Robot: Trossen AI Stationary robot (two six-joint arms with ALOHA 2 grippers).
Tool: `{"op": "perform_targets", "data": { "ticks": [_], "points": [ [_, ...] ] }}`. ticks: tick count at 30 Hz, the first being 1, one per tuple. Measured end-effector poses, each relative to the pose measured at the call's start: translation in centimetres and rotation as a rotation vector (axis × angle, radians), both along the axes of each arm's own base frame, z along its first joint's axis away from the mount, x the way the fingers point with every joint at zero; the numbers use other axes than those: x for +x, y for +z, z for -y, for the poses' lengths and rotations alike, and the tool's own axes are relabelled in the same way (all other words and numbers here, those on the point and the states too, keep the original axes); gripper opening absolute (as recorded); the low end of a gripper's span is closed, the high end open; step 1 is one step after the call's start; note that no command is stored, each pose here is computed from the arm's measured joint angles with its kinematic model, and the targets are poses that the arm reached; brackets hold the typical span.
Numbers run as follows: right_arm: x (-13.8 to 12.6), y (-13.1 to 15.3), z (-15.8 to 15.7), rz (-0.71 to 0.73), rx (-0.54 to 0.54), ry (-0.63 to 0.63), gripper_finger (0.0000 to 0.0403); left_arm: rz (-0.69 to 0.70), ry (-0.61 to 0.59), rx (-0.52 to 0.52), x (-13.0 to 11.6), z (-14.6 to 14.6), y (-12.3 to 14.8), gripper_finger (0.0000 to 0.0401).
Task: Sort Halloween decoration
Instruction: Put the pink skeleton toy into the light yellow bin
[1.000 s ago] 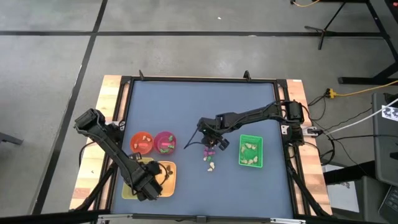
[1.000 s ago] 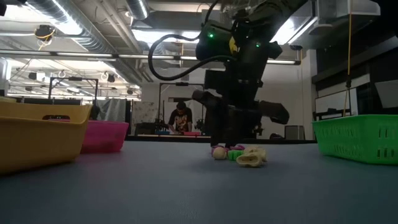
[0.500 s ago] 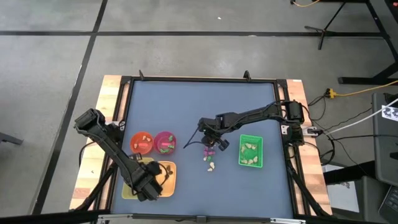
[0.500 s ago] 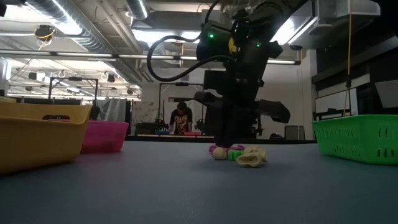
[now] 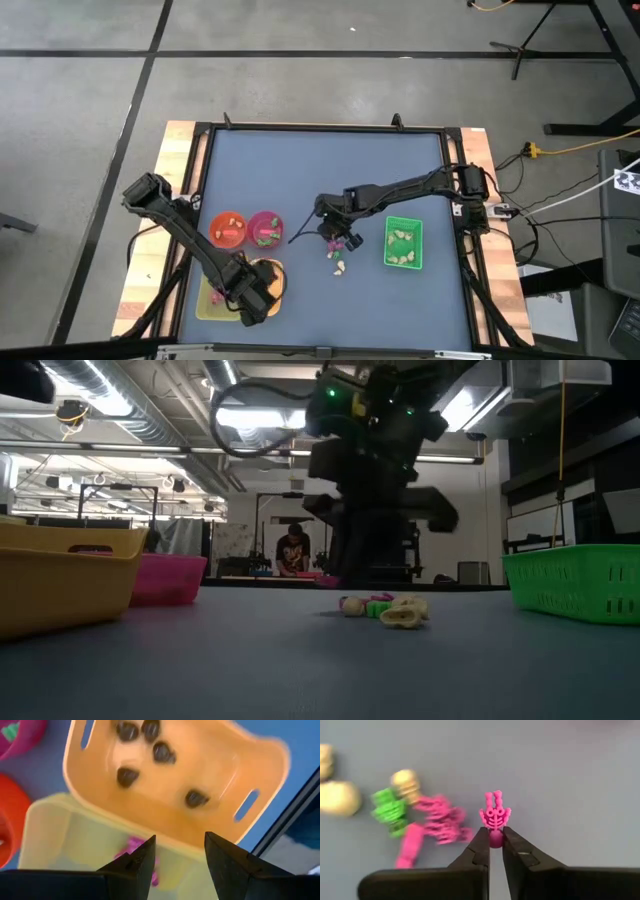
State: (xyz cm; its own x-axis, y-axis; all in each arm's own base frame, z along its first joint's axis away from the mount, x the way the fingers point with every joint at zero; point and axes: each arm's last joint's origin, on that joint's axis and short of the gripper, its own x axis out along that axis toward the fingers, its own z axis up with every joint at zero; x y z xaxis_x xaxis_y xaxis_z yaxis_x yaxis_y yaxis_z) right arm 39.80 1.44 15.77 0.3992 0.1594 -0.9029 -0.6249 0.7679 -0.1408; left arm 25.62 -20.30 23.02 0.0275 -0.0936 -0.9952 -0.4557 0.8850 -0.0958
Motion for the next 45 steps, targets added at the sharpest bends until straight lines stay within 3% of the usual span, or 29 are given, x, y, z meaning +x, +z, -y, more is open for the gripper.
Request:
{"op": "perform_targets", "data": {
  "ticks": [5,10,18,23,29,34,45],
  "points": [
    [1.0,1.4,-0.4,0.034,0.073,-0.124,0.0028,0.100,0.050,-0.008,1.6,-0.8,0.1,0.0153],
    [1.7,2.5,-0.7,0.054,0.256,-0.211,0.0029,0.225,0.113,0.041,3.2,-1.9,0.3,0.0153],
    [2.3,3.4,-1.4,0.032,0.561,-0.211,0.0030,0.349,0.178,0.201,4.7,-4.0,0.4,0.0153],
    [2.5,3.7,-1.6,-0.015,0.694,-0.268,0.0030,0.427,0.031,0.315,5.4,-4.6,0.6,0.0153],
    [2.5,3.7,-1.6,-0.068,0.751,-0.365,0.0030,0.525,-0.224,0.465,6.3,-4.5,1.1,0.0153],
    [2.4,3.8,-1.7,-0.124,0.818,-0.409,0.0030,0.543,-0.375,0.519,6.6,-4.3,1.3,0.0153],
    [2.9,4.7,-2.1,-0.190,1.016,-0.388,0.0030,0.527,-0.472,0.546,6.6,-4.3,1.3,0.0153]
  ]
}}
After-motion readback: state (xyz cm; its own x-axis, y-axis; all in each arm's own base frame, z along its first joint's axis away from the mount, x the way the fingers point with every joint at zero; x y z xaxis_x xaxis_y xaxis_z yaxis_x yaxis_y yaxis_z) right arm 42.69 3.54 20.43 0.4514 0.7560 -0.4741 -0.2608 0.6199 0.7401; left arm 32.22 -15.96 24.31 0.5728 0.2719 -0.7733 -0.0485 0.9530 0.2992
